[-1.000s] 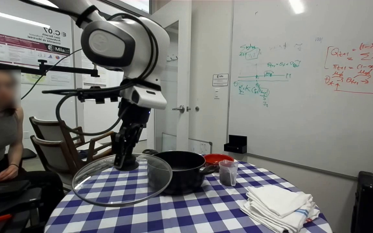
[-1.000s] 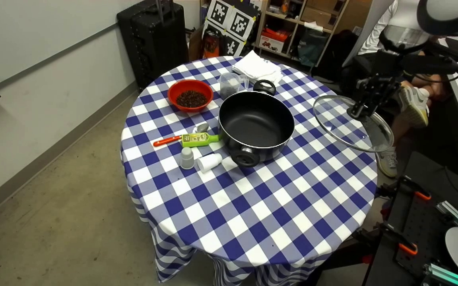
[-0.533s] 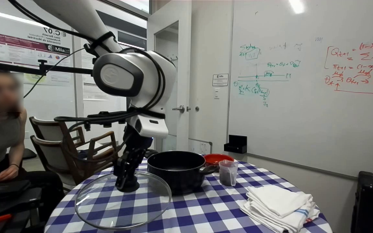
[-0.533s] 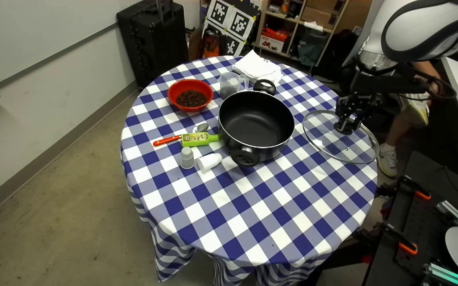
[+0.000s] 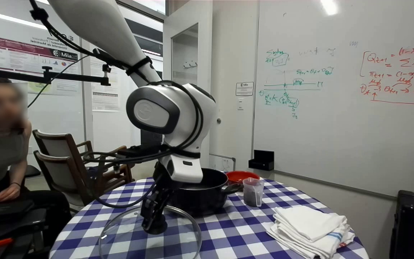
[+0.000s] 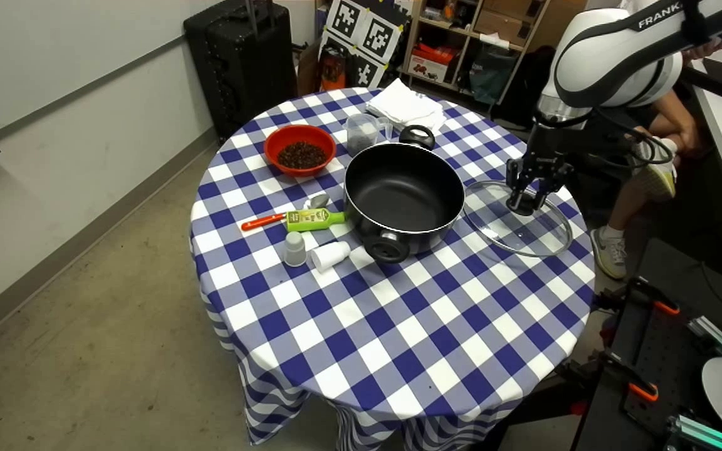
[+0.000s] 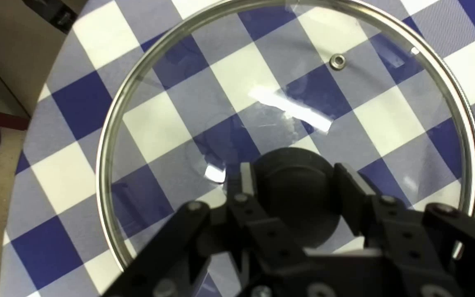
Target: Remove the glass lid from the black pot.
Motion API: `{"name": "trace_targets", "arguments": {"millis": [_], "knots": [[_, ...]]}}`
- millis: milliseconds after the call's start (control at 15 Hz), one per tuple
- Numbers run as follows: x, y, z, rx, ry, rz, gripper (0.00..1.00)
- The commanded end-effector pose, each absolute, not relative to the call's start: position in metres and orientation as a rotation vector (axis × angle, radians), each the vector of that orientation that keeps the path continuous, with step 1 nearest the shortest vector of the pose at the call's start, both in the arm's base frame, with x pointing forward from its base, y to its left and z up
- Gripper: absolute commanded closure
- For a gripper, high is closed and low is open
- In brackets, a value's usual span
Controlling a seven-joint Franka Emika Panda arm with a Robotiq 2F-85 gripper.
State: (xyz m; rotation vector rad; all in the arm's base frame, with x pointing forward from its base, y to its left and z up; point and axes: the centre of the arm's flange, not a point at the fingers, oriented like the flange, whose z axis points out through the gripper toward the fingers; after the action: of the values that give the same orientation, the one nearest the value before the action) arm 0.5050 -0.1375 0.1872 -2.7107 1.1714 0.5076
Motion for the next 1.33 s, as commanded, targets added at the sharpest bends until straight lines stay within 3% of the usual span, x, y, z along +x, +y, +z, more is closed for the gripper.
{"name": "trace_targets", "arguments": {"millis": [0, 1267], "knots": [[0.524, -0.14, 0.18, -2.674, 1.204, 0.516, 0.76], [0.528, -0.164, 0.159, -2.644, 1.341, 0.524, 0.76]]}}
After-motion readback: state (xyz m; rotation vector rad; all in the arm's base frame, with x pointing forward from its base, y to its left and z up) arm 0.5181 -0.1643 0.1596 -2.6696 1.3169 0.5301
